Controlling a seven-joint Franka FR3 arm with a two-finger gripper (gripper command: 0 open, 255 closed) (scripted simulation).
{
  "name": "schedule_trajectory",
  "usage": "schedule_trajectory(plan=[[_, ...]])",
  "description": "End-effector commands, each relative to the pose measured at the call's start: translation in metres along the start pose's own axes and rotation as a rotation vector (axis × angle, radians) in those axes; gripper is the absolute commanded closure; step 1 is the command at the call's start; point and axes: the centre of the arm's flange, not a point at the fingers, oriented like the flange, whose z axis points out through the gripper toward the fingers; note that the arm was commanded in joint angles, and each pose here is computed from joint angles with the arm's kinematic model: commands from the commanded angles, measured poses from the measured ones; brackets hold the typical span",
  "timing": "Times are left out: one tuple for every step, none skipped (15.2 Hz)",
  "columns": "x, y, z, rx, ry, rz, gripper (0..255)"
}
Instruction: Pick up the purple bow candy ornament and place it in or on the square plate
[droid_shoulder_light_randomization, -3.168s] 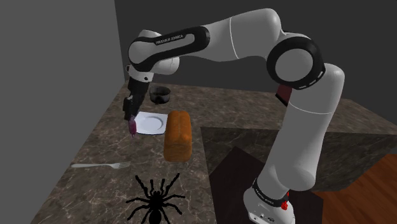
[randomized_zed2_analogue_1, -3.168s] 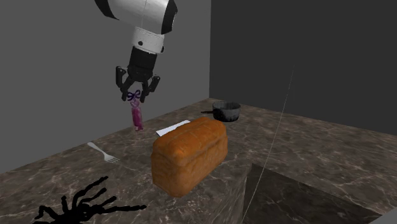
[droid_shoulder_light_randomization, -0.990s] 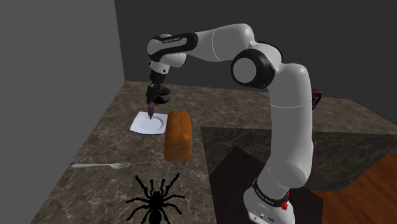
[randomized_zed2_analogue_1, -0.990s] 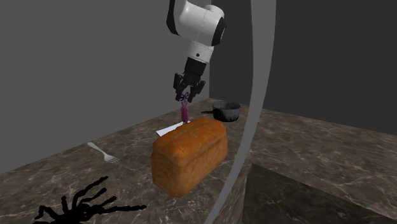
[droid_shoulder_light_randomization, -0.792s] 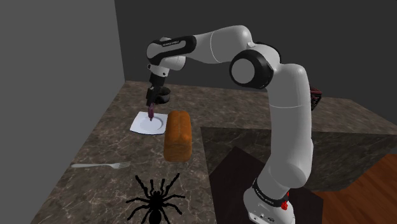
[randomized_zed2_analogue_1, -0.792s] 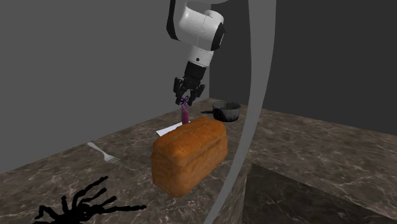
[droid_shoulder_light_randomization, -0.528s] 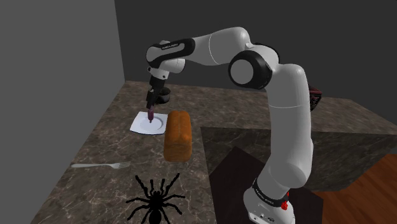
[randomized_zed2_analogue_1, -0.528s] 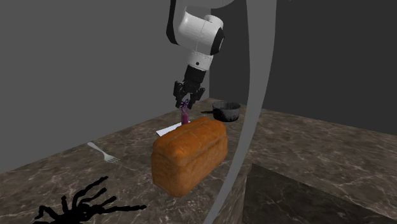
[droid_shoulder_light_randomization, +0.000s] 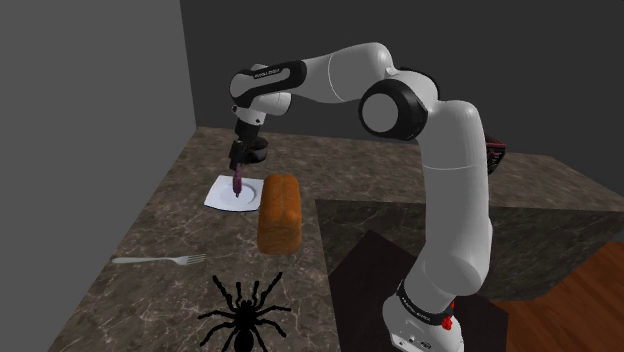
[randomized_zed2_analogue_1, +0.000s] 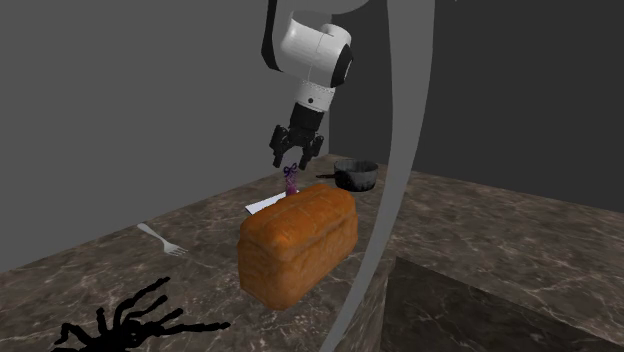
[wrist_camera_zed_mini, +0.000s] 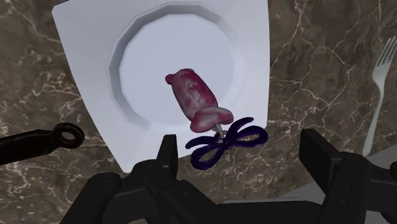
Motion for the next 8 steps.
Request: schedule_trajectory(plan=[[0.0,0.0,0.0,0.0,0.0,0.0,0],[0.0,0.0,0.0,0.0,0.0,0.0,0],[0.0,0.0,0.0,0.0,0.0,0.0,0],[0.0,0.0,0.0,0.0,0.0,0.0,0],[0.0,0.0,-0.013,0.0,0.0,0.0,0],[0.0,0.0,-0.026,0.0,0.0,0.0,0],[0.0,0.0,-0.04,0.0,0.0,0.0,0],[0.0,0.0,-0.05,0.0,0.0,0.0,0]])
